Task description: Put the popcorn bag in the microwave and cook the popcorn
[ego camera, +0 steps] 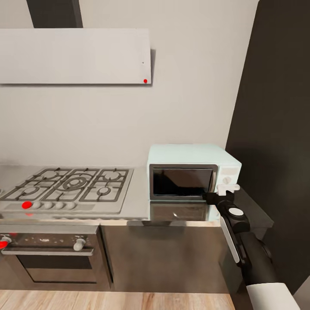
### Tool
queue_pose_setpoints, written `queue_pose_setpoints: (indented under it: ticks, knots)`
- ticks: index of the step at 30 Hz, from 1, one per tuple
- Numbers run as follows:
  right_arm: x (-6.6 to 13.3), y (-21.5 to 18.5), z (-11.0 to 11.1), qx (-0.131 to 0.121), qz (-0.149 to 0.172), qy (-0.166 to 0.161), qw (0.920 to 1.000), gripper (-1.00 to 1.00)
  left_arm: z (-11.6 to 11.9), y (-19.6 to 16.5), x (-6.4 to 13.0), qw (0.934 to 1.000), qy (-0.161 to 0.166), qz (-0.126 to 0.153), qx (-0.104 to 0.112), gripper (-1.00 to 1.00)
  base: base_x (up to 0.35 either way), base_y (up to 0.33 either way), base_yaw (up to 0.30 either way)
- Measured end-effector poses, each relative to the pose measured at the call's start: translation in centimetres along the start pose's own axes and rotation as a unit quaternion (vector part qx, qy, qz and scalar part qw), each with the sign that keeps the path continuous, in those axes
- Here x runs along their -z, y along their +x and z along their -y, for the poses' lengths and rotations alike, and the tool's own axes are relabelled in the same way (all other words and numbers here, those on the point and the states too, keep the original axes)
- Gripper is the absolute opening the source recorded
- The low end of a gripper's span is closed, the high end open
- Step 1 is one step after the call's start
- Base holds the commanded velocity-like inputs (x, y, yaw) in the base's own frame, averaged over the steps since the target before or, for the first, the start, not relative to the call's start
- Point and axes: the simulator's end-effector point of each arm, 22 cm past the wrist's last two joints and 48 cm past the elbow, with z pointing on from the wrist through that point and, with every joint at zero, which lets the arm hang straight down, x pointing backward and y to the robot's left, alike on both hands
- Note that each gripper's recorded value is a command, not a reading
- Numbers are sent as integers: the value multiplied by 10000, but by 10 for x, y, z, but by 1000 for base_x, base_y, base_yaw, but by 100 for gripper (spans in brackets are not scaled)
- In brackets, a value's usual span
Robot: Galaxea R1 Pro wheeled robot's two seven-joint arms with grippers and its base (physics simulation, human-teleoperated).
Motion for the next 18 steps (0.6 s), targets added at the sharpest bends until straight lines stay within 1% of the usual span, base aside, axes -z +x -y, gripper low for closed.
queue_pose_setpoints:
  ticks: [10, 14, 18]
  knots:
    - [0, 0, 1, 5, 0, 9, 10000, 100, 0, 0, 0, 10000, 2, -2, -7, 100, 1, 0, 0]
    - [0, 0, 2, 10, 2, 14, 10000, 100, 0, 0, 0, 10000, 2, 1, -7, 100, 128, -148, 0]
    - [0, 0, 2, 11, 1, 15, 10000, 100, 0, 0, 0, 10000, 2, 1, -7, 100, 41, -45, 0]
